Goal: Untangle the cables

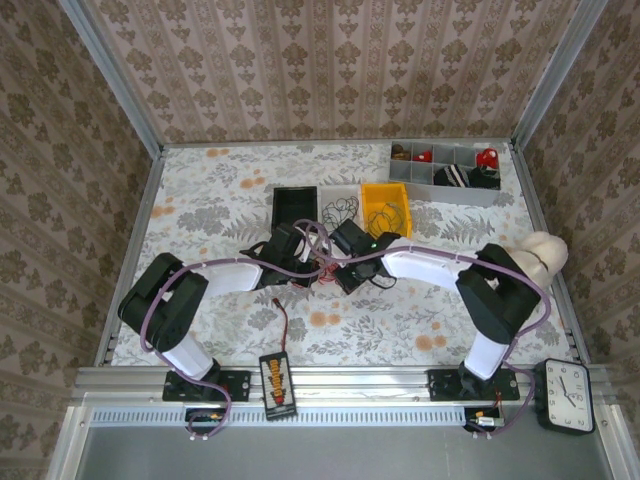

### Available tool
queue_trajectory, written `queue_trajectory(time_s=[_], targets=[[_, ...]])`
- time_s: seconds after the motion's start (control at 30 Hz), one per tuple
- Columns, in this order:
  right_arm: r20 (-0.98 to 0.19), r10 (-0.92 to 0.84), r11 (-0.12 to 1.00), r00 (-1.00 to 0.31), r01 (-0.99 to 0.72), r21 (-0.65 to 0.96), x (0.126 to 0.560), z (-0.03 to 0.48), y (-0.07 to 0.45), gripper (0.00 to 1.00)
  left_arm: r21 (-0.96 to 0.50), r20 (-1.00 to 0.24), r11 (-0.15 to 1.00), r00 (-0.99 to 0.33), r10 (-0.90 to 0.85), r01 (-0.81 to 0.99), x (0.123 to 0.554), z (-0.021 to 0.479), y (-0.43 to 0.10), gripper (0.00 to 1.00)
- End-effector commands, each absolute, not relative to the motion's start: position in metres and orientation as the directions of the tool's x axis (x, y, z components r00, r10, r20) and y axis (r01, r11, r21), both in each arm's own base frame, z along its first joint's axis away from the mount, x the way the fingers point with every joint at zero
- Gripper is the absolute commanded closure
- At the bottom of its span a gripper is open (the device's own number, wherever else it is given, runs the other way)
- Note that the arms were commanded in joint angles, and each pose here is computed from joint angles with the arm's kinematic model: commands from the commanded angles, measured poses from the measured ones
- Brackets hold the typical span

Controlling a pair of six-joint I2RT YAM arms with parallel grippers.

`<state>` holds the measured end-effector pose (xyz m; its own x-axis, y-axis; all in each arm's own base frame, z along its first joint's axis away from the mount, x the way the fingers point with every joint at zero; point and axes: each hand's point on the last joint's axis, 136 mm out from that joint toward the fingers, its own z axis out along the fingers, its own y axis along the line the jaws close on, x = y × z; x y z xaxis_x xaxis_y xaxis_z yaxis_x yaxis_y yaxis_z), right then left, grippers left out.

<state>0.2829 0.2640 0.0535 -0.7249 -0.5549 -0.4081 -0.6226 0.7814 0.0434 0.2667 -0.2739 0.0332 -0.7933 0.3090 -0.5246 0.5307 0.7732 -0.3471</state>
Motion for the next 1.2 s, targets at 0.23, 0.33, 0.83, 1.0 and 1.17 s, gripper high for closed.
queue_trajectory(time_s=[0.23, 0.33, 0.83, 1.0, 1.17], targets=[[-0.67, 0.012, 0.983, -0.743, -0.113, 0.143, 0.338, 0.14, 0.145, 1.0, -0.344, -0.509, 0.774, -0.798, 0.322, 0.532, 0.267, 0.029, -0.276, 0.95], [-0.676, 0.214, 0.971, -0.705, 0.078, 0.226, 0.342, 0.147, 0.098, 1.0, -0.343, -0.511, 0.773, -0.796, 0.324, 0.534, 0.267, 0.03, -0.276, 0.95], [-0.686, 0.53, 0.84, -0.499, 0.424, 0.34, 0.321, 0.169, -0.009, 1.0, -0.338, -0.512, 0.776, -0.796, 0.323, 0.533, 0.267, 0.027, -0.274, 0.98], [-0.755, 0.369, 0.927, -0.541, 0.158, 0.34, 0.331, 0.204, 0.04, 1.0, -0.323, -0.525, 0.755, -0.772, 0.358, 0.57, 0.266, 0.03, -0.281, 0.96], [-0.878, 0.155, 0.982, -0.454, -0.024, 0.186, 0.325, 0.265, 0.082, 1.0, -0.31, -0.534, 0.743, -0.755, 0.381, 0.594, 0.264, 0.033, -0.286, 0.87]])
